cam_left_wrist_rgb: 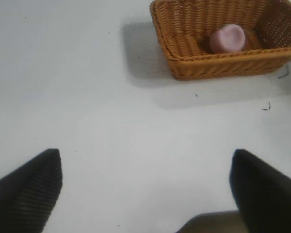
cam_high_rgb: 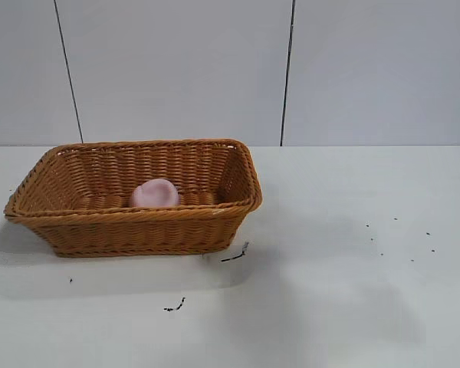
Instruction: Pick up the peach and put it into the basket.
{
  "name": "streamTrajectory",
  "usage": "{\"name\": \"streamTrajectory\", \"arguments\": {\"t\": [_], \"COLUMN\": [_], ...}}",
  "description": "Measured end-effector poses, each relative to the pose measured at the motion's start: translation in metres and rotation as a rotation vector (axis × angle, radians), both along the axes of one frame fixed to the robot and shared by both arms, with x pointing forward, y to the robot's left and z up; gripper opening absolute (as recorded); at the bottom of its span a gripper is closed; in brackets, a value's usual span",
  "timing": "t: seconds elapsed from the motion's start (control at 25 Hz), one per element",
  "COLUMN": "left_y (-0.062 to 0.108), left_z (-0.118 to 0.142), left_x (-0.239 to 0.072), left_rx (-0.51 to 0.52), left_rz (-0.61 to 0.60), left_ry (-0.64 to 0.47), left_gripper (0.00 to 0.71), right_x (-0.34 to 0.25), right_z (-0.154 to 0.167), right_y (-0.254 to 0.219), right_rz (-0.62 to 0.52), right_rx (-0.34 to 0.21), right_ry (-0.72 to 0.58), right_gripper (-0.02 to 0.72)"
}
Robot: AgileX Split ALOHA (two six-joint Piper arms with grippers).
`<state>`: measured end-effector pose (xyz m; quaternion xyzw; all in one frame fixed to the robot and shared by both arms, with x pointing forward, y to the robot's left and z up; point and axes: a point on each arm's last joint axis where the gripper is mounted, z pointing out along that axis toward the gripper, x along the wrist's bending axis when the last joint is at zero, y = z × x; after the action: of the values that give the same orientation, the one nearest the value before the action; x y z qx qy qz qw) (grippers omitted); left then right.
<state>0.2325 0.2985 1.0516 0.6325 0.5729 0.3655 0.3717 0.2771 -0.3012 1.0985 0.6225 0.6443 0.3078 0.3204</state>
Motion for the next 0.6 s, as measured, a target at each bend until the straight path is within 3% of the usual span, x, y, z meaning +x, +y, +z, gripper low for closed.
{"name": "streamTrajectory", "arguments": {"t": [0.24, 0.6], "left_y": [0.0, 0.0], "left_z": [0.0, 0.0], "left_x": [0.0, 0.0], "left_rx": [0.0, 0.0], "left_rz": [0.0, 0.0], "left_ry": [0.0, 0.0], "left_gripper": [0.692, 0.692], "right_x": [-0.02, -0.02], "right_z": [-0.043, -0.042], "right_y": [-0.001, 0.0], "right_rz": [0.004, 0.009], "right_rx": [0.006, 0.015], "right_ry": [-0.067, -0.089], "right_gripper": [0.689, 0.689]}}
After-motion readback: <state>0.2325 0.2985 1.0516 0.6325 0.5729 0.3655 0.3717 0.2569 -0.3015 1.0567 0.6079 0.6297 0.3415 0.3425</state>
